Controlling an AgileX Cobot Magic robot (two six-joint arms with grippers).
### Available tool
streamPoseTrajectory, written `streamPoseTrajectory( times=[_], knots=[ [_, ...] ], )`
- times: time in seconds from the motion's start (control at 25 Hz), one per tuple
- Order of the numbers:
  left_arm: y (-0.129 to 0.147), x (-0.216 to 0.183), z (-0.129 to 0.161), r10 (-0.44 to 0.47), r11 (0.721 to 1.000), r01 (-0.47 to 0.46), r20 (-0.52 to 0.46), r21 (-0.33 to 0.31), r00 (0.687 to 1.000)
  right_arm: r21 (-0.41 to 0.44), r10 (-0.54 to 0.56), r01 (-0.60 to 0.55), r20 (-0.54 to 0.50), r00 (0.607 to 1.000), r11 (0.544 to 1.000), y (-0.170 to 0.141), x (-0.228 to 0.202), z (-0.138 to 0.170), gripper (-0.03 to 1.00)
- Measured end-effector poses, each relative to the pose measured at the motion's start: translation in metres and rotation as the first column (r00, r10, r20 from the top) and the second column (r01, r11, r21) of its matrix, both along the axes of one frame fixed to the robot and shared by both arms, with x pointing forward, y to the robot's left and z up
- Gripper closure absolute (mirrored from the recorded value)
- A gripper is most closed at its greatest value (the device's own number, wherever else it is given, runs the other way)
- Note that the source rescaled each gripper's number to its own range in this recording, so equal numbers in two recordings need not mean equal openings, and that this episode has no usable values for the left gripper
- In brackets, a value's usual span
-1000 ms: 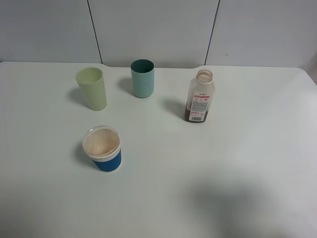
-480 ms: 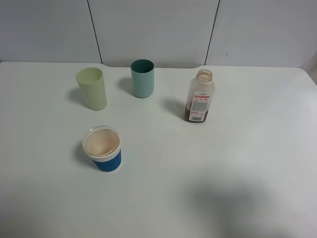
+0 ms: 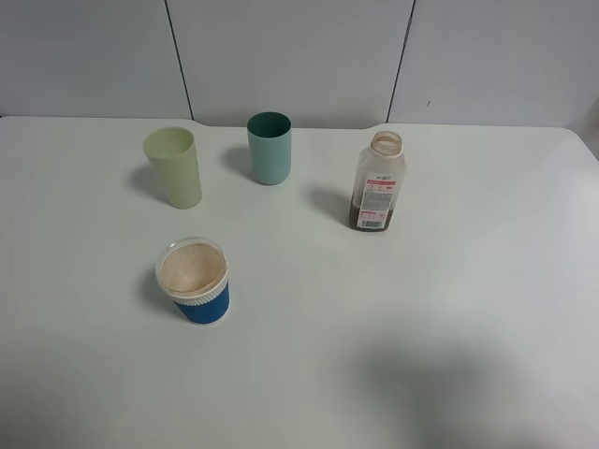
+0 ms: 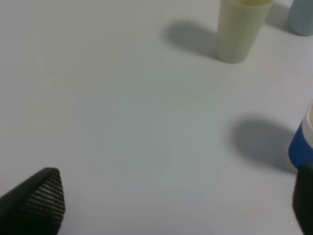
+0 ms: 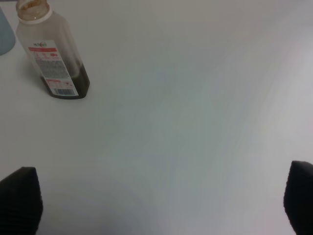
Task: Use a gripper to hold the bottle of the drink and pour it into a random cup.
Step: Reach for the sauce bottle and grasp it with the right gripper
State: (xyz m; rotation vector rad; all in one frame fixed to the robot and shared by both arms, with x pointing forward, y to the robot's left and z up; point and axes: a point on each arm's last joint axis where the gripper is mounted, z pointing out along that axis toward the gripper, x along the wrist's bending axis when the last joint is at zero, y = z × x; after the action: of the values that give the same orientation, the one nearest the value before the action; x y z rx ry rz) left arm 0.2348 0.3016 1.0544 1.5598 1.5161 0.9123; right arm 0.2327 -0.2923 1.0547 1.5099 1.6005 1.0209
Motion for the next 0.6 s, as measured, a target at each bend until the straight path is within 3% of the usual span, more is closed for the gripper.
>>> streamPoseTrajectory(
  times=[0.6],
  knots=[
    [0.000, 0.000, 0.000, 0.000, 1.000, 0.000, 0.000, 0.000, 1.000, 0.002, -0.003, 0.003, -0.026, 1.000, 1.000, 0.000, 0.016, 0.010, -0.03]
  ],
)
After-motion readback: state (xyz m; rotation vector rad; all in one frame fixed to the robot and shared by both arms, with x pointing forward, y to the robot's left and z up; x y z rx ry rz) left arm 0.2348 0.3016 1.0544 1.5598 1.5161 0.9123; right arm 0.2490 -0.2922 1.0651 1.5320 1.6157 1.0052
